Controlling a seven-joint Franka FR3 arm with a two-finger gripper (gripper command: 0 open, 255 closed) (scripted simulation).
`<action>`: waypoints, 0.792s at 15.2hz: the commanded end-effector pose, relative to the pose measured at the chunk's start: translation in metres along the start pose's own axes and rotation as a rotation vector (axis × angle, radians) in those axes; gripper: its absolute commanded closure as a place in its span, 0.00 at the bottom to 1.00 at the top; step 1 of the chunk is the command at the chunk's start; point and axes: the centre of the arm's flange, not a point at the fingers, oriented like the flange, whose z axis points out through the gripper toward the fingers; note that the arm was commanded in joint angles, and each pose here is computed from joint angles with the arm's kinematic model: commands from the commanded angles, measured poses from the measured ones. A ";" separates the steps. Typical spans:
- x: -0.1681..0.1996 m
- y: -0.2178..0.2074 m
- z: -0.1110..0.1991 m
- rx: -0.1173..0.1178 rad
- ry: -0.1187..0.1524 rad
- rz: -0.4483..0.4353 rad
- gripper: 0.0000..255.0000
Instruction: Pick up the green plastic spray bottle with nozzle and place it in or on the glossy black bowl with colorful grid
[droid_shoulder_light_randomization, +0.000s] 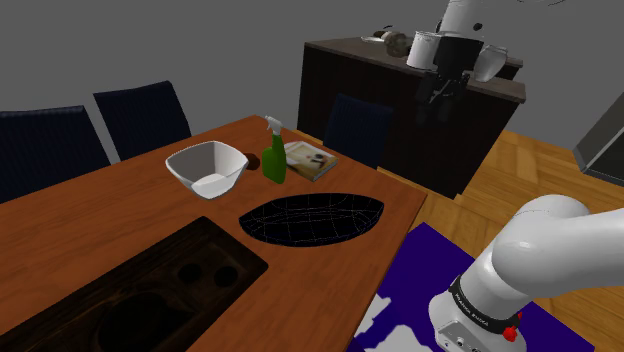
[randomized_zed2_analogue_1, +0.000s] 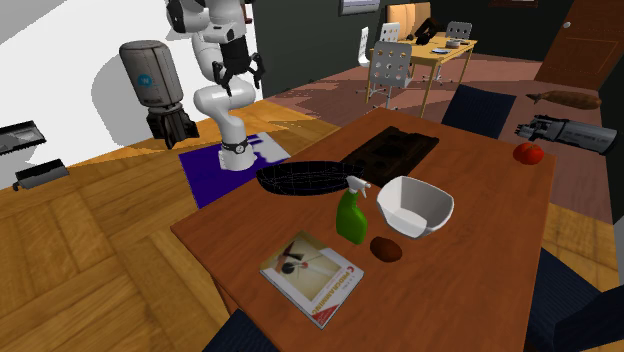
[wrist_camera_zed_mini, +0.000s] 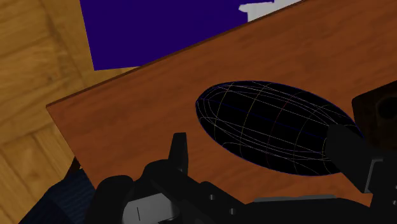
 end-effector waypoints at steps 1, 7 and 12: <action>0.000 0.000 0.000 0.000 0.000 0.000 0.00; 0.068 -0.023 0.025 -0.006 0.028 -0.020 0.00; 0.124 -0.042 0.044 -0.011 0.051 -0.037 0.00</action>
